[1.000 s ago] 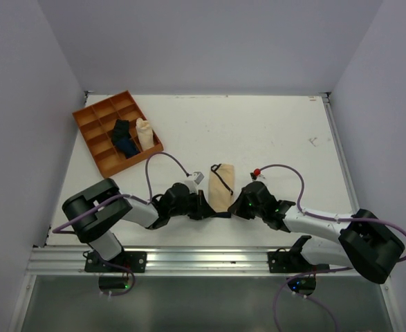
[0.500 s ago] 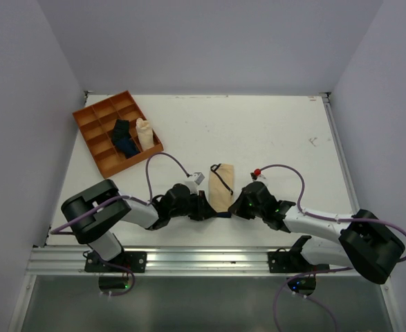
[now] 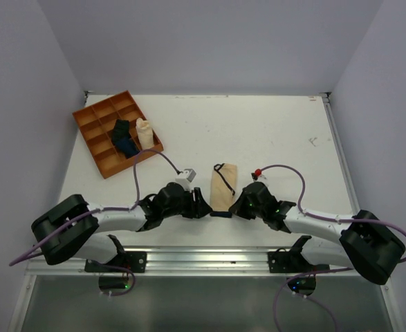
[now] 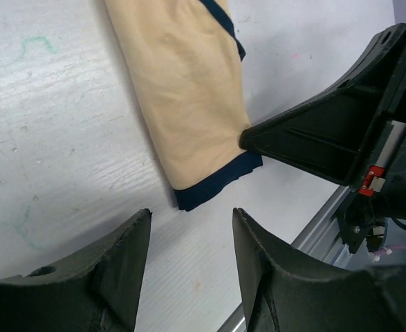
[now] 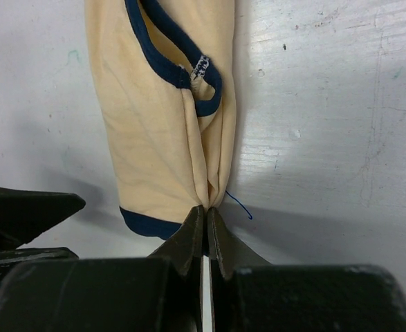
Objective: Roll the underwear
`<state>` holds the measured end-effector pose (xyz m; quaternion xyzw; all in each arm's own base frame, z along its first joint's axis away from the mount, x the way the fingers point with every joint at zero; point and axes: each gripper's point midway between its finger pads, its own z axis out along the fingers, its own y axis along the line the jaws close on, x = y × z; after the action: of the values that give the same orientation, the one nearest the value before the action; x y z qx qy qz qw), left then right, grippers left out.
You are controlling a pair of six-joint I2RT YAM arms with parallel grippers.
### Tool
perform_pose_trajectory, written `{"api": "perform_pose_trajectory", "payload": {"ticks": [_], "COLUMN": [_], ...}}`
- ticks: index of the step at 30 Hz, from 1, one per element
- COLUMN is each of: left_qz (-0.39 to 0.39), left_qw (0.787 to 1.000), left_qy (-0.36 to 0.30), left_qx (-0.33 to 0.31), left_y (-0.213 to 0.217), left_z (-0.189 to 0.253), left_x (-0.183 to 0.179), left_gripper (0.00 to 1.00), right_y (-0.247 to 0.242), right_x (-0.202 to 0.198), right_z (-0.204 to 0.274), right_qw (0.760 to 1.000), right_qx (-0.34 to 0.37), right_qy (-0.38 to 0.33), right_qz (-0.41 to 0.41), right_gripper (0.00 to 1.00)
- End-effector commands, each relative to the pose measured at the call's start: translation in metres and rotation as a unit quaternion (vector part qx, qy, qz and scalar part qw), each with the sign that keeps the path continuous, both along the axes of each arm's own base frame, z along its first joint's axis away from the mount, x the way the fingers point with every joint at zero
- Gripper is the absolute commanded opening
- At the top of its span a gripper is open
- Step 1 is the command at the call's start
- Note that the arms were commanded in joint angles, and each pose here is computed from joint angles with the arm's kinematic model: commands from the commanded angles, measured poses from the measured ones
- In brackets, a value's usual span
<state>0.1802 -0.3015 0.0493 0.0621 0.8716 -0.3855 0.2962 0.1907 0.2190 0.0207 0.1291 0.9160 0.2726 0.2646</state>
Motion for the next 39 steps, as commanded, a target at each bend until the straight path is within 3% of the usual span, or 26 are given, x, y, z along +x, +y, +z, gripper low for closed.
{"api": "perform_pose_trajectory", "payload": {"ticks": [1,11,19,25,31,35,39], "left_qz": [0.011,-0.009,0.005,0.012,0.018,0.01,-0.007], "left_qw": [1.0,0.999,0.998,0.997,0.996,0.996,0.996], "left_qy": [0.007,0.034,0.07,0.079,0.082,0.079,0.086], "left_qx": [0.017,-0.022,0.004,0.007,0.025,0.027,0.035], "left_y": [0.003,-0.013,-0.008,-0.006,-0.005,-0.012,-0.019], "left_z": [-0.012,-0.03,-0.057,-0.061,-0.06,-0.05,-0.048], "left_x": [0.005,0.005,0.006,0.006,0.011,0.015,0.017], "left_gripper": [0.56,0.57,0.49,0.32,0.02,0.0,0.0], "right_y": [-0.003,-0.002,0.0,0.001,-0.003,-0.022,-0.039], "right_x": [0.006,0.006,0.007,0.008,0.01,0.01,0.013], "right_z": [0.003,0.004,0.005,0.002,0.006,0.012,0.03], "right_qw": [1.0,1.0,1.0,1.0,1.0,0.995,0.986], "right_qx": [0.001,0.003,0.002,0.002,-0.016,-0.09,-0.145], "right_qy": [-0.015,-0.017,-0.017,-0.016,-0.025,-0.038,-0.068], "right_qz": [-0.01,-0.007,-0.008,-0.008,0.002,0.021,0.037], "right_gripper": [0.0,0.0,0.0,0.0,0.0,0.24,0.35]}}
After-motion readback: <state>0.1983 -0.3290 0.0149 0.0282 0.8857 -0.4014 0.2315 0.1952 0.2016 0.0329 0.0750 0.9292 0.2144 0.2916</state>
